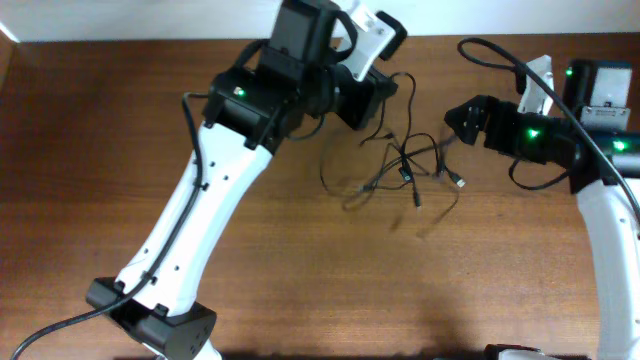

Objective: Untangle cables

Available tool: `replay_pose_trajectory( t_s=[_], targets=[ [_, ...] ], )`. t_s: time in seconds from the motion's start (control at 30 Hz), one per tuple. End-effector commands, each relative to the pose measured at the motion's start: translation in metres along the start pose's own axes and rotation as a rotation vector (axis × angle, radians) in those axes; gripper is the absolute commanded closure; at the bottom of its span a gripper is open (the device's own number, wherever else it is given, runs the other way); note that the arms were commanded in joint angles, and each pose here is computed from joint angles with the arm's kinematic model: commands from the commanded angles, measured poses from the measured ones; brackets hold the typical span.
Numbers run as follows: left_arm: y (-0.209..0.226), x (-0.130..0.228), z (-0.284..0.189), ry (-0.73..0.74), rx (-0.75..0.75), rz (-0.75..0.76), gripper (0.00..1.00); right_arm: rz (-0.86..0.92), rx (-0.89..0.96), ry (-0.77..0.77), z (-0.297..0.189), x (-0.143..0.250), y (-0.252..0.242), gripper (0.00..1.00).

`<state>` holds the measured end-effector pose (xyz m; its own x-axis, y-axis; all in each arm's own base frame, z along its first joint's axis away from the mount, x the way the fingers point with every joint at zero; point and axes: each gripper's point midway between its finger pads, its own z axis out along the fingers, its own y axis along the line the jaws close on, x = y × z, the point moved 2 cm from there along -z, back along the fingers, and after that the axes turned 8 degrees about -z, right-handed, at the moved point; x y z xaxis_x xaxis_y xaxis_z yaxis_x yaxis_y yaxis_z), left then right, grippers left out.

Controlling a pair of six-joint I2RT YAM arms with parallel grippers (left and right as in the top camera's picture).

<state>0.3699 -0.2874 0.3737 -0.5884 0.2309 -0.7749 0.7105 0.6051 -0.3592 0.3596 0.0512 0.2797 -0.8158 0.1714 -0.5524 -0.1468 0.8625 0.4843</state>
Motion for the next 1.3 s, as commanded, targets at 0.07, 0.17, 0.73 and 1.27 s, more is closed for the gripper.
replay_pose_trajectory(
  t_s=[0.07, 0.17, 0.73, 1.27],
  targets=[
    [-0.010, -0.020, -0.039, -0.081, 0.141, -0.050, 1.00, 0.070, -0.076, 0.115, 0.037, 0.009, -0.001, 0.09],
    [-0.010, -0.020, -0.041, -0.082, 0.153, -0.052, 1.00, 0.077, -0.121, 0.154, 0.058, 0.011, -0.001, 0.09],
    [-0.009, -0.032, -0.045, -0.131, 0.152, -0.025, 1.00, 0.127, -0.095, 0.312, 0.141, 0.040, -0.012, 0.72],
    [0.029, -0.112, -0.232, -0.626, -0.100, -0.003, 1.00, 0.251, 0.293, 0.321, 0.114, 0.049, -0.104, 0.96]
  ],
)
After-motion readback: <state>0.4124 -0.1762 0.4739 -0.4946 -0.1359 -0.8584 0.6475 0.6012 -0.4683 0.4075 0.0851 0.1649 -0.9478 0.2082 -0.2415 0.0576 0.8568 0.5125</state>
